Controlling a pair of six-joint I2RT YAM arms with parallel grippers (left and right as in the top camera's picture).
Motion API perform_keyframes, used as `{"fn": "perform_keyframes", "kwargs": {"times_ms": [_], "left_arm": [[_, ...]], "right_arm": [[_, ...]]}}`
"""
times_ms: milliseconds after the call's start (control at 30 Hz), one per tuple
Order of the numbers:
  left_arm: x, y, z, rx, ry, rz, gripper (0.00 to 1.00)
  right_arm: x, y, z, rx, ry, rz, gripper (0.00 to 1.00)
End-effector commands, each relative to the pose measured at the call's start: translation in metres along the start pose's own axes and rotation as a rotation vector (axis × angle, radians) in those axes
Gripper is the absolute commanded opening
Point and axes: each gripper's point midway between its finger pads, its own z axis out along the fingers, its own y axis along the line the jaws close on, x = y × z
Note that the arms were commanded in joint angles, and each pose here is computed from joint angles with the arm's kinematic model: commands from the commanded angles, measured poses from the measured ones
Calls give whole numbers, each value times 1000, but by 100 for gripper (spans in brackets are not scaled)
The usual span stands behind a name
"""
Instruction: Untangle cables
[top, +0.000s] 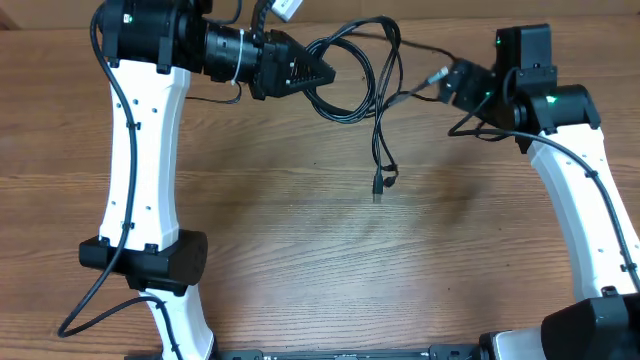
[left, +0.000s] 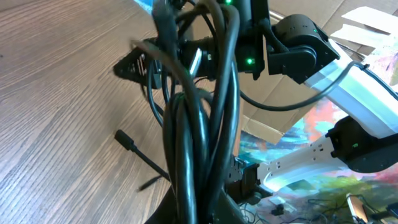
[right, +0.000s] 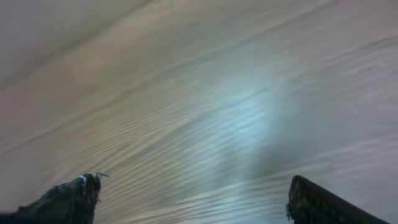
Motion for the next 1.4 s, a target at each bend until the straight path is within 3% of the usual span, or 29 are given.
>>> {"fn": "perform_keyframes", "kwargs": {"times_ms": [0, 333, 633, 1067, 1367], "left_arm": [[-9, -22, -15, 43, -56, 60, 4], [1, 4, -18, -102, -1, 42, 4], [43, 83, -54, -632, 198, -120, 4], [35, 65, -39, -495, 163, -82, 4], [24, 41, -27, -334, 113, -24, 4]], "right_arm": [[-35, -82, -8, 343, -140, 62, 98], [-58, -145, -18, 431, -193, 197, 100], [-61, -166, -21, 435, -185, 250, 100], [-36, -73, -4, -107, 29, 181, 100], [-4, 23, -46, -716, 144, -169, 100]]}}
